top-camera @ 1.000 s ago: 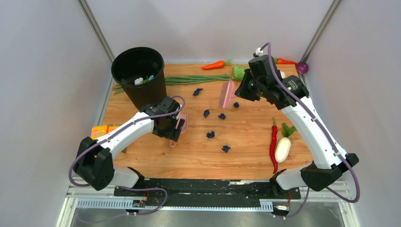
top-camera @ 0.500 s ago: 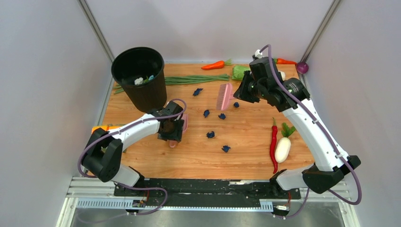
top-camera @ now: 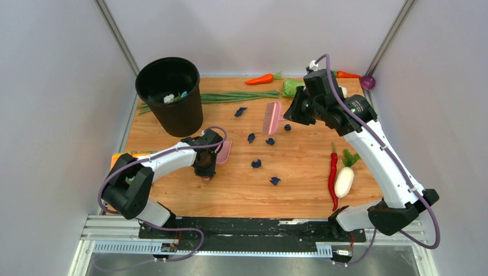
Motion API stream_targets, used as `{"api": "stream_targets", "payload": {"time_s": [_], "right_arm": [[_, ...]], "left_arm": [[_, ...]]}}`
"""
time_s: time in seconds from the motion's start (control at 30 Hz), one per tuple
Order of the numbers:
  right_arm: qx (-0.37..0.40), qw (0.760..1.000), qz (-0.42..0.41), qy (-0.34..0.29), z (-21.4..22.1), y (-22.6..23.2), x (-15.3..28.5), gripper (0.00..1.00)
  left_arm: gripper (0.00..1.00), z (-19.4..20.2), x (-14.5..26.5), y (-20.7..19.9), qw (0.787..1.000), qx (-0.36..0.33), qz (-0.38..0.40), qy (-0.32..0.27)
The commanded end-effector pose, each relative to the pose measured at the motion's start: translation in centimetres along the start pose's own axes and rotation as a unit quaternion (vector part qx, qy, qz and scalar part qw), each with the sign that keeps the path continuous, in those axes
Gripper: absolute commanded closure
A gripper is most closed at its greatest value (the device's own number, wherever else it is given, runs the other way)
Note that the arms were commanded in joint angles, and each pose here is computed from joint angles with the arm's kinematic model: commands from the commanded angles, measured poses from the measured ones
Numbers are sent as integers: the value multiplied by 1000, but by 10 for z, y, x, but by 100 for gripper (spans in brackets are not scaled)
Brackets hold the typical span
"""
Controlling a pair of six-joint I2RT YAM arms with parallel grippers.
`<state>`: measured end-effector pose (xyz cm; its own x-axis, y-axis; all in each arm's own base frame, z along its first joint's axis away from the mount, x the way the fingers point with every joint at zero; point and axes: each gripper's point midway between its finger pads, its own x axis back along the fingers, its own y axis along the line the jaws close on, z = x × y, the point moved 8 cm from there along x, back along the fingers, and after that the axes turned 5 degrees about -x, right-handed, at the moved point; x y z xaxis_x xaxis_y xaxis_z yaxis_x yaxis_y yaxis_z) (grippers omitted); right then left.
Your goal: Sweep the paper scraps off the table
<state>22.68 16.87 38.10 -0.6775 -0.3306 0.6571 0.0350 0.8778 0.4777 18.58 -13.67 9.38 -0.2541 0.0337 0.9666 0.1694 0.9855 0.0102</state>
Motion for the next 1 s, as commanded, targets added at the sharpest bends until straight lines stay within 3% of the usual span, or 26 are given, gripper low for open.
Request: {"api": "stream_targets", "payload": {"time_s": [0.0,0.27,0.47,0.63,0.77,0.97], "right_arm": [[3,999,-31,-22,-8,6,9,100],[18,999,-33,-14,-6,4,11,100],[18,1000,18,7,3,-10,9,100],[22,997,72,34,11,-24,10,100],[33,989,119,78,24,-36,3,100],[28,983,146,104,45,-50,-1,100]], "left_arm": [[77,-8,16,-1,999,-11,4,-32],[84,-12,72,12,998,-49,-22,-28],[99,-3,105,23,996,-88,-29,-9],[100,7,122,15,994,-104,16,-2],[100,17,130,-7,982,-178,56,23],[100,32,130,-51,946,-317,44,45]]}}
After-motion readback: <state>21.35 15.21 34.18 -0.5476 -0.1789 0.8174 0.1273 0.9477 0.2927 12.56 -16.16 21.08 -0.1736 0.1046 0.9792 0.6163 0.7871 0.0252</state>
